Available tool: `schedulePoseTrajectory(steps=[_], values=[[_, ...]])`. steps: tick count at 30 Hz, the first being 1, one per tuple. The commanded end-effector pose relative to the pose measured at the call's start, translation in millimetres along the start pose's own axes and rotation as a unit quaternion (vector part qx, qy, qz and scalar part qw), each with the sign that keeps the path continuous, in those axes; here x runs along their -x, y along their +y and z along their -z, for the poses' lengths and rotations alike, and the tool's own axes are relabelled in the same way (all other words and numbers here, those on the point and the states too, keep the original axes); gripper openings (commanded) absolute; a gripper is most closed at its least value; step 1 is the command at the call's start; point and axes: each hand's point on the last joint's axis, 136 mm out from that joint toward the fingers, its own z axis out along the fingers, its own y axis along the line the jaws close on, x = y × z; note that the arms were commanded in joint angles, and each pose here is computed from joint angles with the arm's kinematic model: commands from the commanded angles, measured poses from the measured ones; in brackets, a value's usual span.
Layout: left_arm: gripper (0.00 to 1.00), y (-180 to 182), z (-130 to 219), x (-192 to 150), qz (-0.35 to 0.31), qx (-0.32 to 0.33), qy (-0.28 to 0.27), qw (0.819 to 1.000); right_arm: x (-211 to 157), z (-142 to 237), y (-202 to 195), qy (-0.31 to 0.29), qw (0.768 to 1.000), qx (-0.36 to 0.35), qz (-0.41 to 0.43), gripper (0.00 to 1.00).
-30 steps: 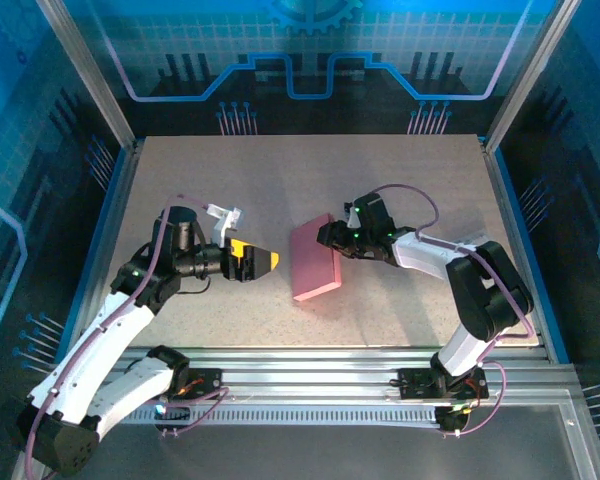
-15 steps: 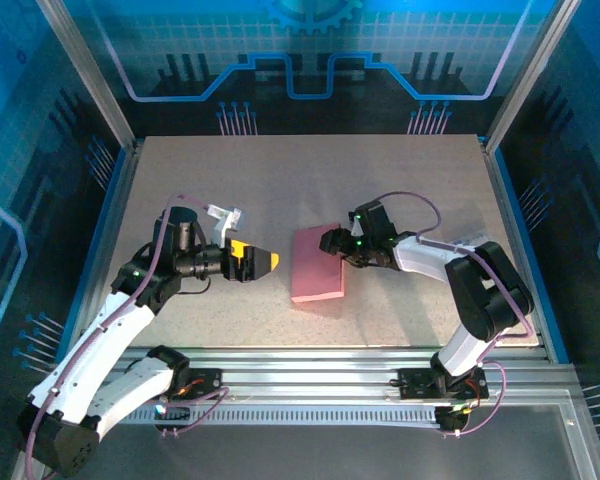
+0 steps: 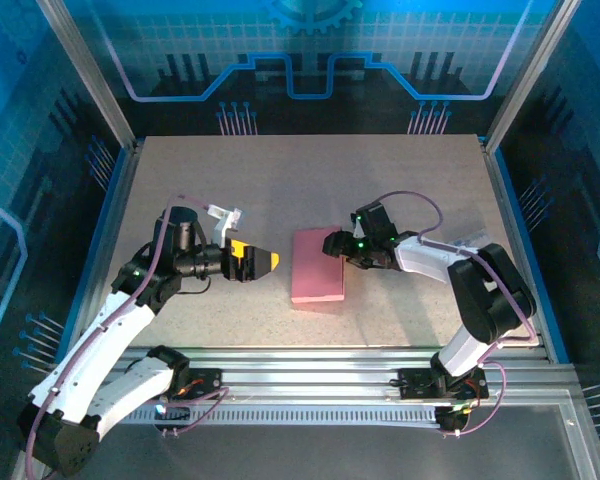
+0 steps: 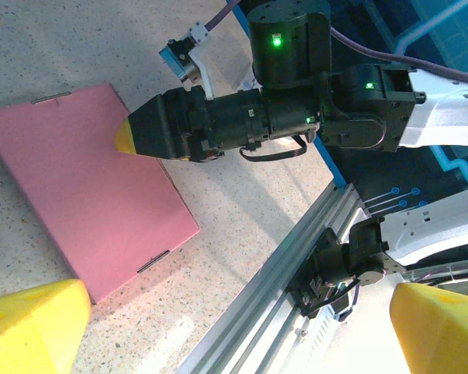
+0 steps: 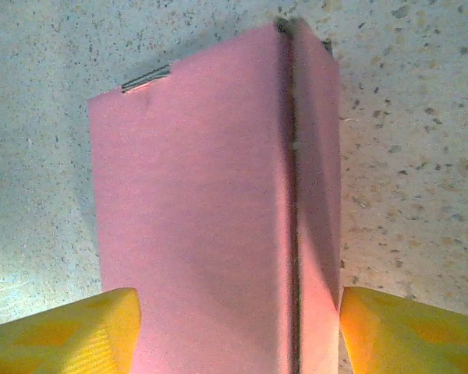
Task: Fold the paper box
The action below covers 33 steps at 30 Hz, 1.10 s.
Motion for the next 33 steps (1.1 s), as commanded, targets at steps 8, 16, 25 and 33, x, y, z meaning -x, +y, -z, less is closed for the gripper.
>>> schedulePoseTrajectory(steps=[8,16,25,33], values=[[0.99,13,-4,-4,0.006,0.021,0.002,1.000,12,43,2,-0.034,0.994,-0.039,0.099,0.74],[0.99,43,-1,-1,0.012,0.101,-0.017,0.995,24,95,10,-0.107,0.971,-0.055,0.207,1.00],[0.99,109,25,10,-0.028,0.281,-0.101,0.954,56,149,-10,-0.219,0.935,-0.135,0.245,1.00],[0.99,164,48,27,-0.052,0.402,-0.150,0.902,69,166,-43,-0.279,0.899,-0.209,0.264,1.00]])
